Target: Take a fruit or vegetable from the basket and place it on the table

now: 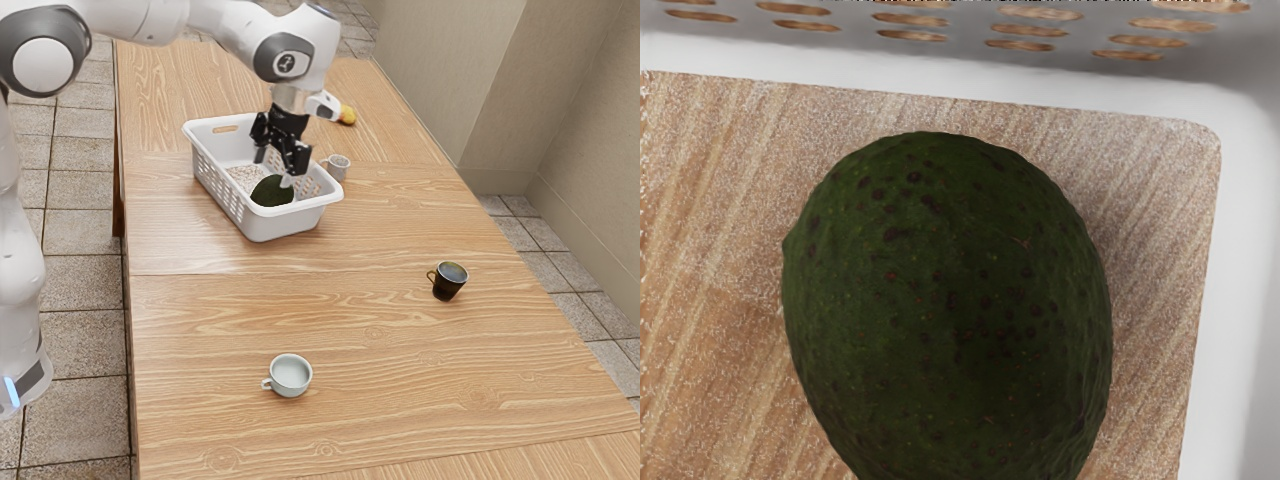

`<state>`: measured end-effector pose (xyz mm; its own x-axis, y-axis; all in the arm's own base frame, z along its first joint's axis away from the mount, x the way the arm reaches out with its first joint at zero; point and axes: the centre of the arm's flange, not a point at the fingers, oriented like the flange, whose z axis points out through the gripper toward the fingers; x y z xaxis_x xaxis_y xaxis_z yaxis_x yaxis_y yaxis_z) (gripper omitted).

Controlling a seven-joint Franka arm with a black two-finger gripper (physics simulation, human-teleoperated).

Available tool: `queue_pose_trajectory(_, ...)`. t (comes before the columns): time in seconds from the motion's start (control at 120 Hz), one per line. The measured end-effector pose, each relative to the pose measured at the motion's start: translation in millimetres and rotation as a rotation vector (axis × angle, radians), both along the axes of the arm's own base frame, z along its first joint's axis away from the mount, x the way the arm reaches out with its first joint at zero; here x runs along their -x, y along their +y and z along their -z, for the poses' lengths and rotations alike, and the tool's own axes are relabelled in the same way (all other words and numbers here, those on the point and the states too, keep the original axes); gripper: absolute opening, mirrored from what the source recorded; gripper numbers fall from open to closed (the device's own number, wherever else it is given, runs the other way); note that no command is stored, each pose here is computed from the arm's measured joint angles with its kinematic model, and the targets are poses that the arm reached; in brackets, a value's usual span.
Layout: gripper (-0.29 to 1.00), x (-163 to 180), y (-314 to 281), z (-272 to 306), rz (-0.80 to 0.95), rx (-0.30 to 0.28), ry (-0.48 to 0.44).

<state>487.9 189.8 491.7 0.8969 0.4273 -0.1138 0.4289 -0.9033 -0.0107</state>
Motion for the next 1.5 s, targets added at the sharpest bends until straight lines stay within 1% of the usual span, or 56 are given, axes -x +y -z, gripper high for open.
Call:
queue_pose_trajectory(0.275,0.70,-5,3,9,-0.003,-0.005,-0.007)
queue_pose_trajectory(0.533,0.70,-12,0,40,0.005,0.003,0.018)
queue_pose_trajectory(1.008,0.70,-22,10,78,-0.007,0.013,0.050)
queue_pose_trajectory(1.058,0.65,-22,10,79,-0.007,0.012,0.048)
queue_pose_trajectory(1.125,0.54,-23,10,79,-0.007,0.010,0.044)
queue_pose_trajectory(1.175,0.51,-24,10,78,-0.007,0.007,0.041)
queue_pose_trajectory(1.225,0.47,-23,9,72,-0.006,0.002,0.031)
queue_pose_trajectory(1.292,0.43,-21,6,50,-0.004,-0.012,-0.004)
queue_pose_trajectory(1.408,0.43,-15,1,1,0.000,-0.041,-0.076)
queue_pose_trajectory(1.5,0.42,-22,-1,-52,0.007,-0.069,-0.141)
